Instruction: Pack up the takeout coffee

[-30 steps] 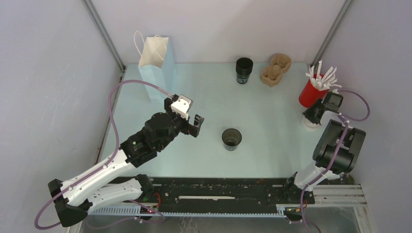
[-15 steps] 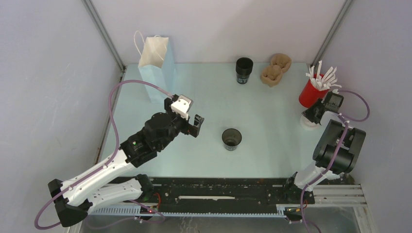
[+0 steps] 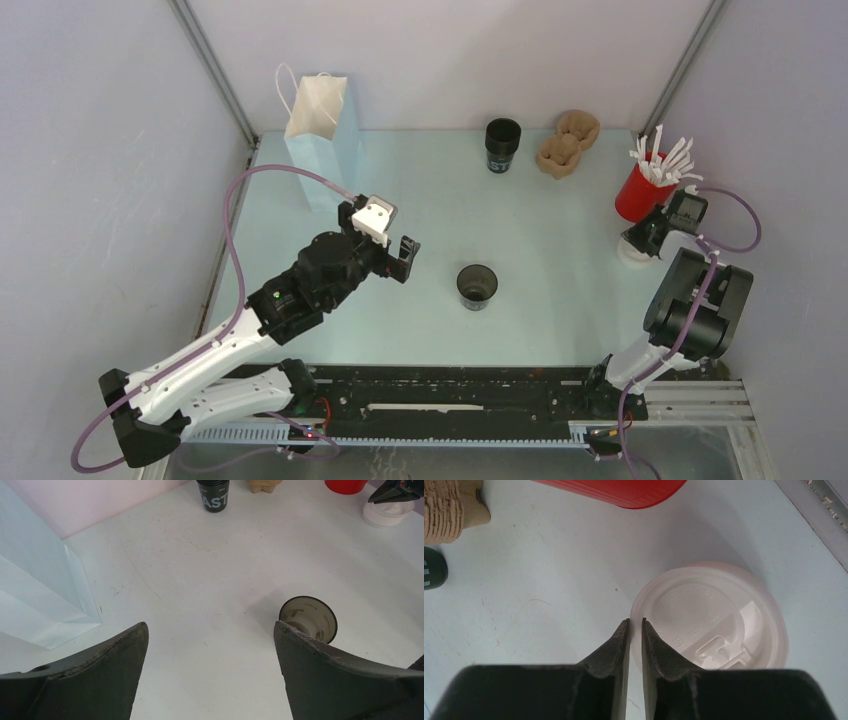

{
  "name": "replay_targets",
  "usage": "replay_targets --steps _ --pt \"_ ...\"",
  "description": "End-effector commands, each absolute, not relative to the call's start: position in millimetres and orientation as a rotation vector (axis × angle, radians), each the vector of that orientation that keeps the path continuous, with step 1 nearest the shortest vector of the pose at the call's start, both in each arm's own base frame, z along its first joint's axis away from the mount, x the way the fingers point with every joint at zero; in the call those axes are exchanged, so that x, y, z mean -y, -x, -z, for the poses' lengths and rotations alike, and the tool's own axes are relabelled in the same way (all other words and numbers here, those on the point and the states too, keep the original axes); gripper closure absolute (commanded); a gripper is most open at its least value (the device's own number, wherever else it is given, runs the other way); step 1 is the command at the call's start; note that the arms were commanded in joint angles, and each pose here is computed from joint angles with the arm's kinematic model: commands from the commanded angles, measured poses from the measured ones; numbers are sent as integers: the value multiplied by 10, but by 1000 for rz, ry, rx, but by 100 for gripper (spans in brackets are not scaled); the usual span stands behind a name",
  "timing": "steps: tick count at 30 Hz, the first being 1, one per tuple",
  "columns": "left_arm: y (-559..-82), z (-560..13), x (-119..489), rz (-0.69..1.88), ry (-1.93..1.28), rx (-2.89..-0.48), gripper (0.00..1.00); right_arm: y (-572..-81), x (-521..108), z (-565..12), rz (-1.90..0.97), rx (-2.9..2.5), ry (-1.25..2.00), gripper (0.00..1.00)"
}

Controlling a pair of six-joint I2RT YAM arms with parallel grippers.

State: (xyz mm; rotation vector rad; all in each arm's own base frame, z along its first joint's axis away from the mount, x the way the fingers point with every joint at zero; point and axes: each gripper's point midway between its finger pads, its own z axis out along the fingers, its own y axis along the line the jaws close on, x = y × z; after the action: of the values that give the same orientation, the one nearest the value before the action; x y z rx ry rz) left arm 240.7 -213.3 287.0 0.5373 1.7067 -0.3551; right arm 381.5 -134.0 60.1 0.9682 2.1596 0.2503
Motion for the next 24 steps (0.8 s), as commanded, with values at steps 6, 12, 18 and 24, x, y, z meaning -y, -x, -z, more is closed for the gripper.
replay_targets --steps 6,12,18,24 --pt "-2412 -2956 2153 373 -534 -1666 0 -3810 1362 -840 -226 -2104 -946 84" --pt "-2407 -2956 2156 375 -536 -1665 0 -3800 1355 -845 -228 -2104 -951 91" --pt "-2405 -2959 2156 376 -536 -1664 0 -3803 1365 -818 -199 -2115 -939 67" --pt "-2404 -2963 2155 377 -535 -1663 0 -3825 1321 -699 -199 -2143 -943 56"
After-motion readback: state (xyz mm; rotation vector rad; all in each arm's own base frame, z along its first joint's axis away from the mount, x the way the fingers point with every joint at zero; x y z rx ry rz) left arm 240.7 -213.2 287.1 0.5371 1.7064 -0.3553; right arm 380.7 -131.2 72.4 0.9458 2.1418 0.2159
